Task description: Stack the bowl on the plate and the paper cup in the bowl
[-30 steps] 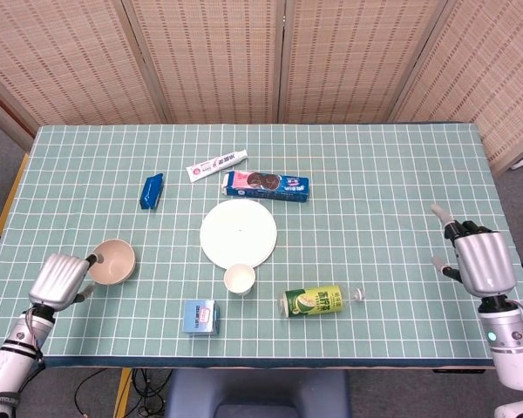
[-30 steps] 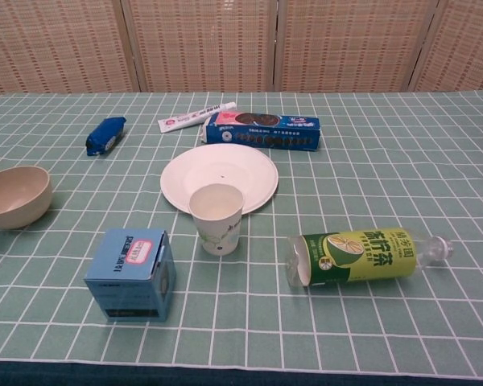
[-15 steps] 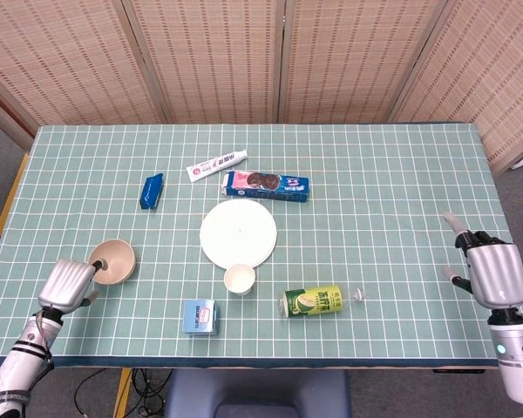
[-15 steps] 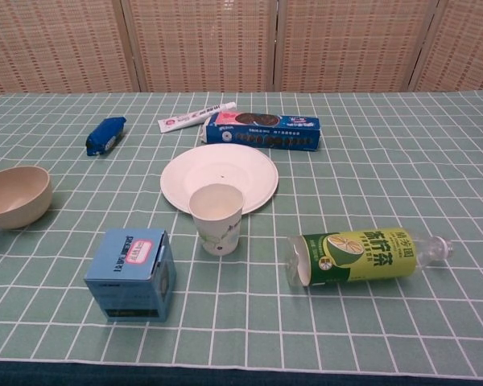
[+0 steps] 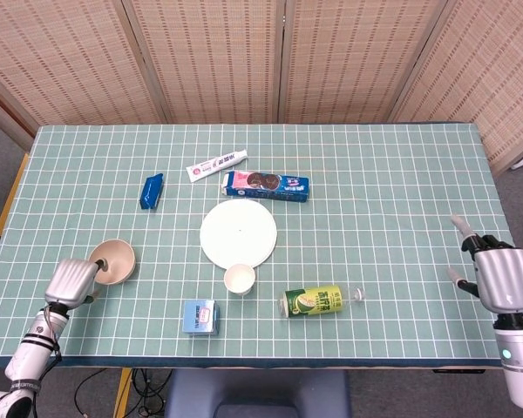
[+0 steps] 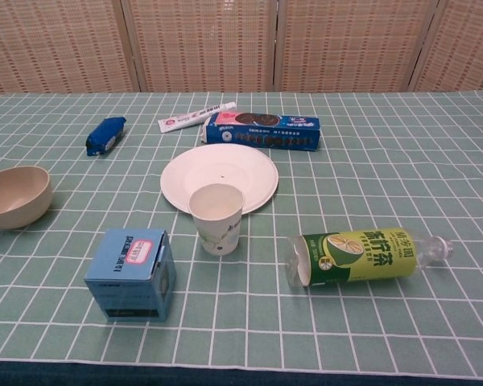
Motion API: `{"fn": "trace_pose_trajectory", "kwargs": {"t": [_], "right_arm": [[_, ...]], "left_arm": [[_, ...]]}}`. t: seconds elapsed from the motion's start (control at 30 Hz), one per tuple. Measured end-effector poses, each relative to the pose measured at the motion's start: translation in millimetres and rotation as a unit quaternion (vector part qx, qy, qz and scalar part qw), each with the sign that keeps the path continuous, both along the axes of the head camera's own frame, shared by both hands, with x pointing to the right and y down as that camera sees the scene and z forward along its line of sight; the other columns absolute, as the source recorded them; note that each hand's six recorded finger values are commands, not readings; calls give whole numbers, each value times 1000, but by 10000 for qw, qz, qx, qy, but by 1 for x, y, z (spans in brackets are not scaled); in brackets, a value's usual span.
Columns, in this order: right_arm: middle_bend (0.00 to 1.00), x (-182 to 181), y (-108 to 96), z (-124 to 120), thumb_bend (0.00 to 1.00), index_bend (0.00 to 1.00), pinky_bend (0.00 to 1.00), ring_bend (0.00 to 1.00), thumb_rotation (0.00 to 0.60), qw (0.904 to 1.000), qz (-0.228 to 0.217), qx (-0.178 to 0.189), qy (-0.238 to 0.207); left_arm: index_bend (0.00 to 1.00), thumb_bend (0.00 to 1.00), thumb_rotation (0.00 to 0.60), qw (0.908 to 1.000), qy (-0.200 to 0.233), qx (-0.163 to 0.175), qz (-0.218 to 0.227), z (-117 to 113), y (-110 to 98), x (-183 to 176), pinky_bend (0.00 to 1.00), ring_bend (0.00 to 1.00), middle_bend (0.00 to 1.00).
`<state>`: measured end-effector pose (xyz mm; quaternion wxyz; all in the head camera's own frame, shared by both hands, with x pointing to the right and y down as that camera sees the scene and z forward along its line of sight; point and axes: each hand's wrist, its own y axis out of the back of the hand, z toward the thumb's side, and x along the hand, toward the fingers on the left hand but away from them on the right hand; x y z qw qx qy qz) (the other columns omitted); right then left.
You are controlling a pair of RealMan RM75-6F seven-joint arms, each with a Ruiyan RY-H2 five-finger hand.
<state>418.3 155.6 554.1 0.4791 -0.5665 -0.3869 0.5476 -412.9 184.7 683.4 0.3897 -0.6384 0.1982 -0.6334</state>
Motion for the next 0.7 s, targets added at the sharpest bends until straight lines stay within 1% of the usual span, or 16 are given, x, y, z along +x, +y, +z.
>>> {"fn": "trace_pose_trajectory", "kwargs": {"t": [0.23,0.47,0.7], "right_arm": [[498,3,1,-1,32,171,685,473,600,10000,61,-11,-22],[498,5,2,0,31,171,685,472,600,9999,114,-42,-46],[498,5,2,0,32,171,685,472,600,9998,162,-52,-97]], "left_arm": [[458,256,600,9999,10,-56,-95,9,-3,-2,1000,929,987],[520,348,600,9999,65,-60,-116,11,-3,-1,1000,929,987],[571,378,600,9999,56,-83,-85,12,-4,0,1000,929,987]]}}
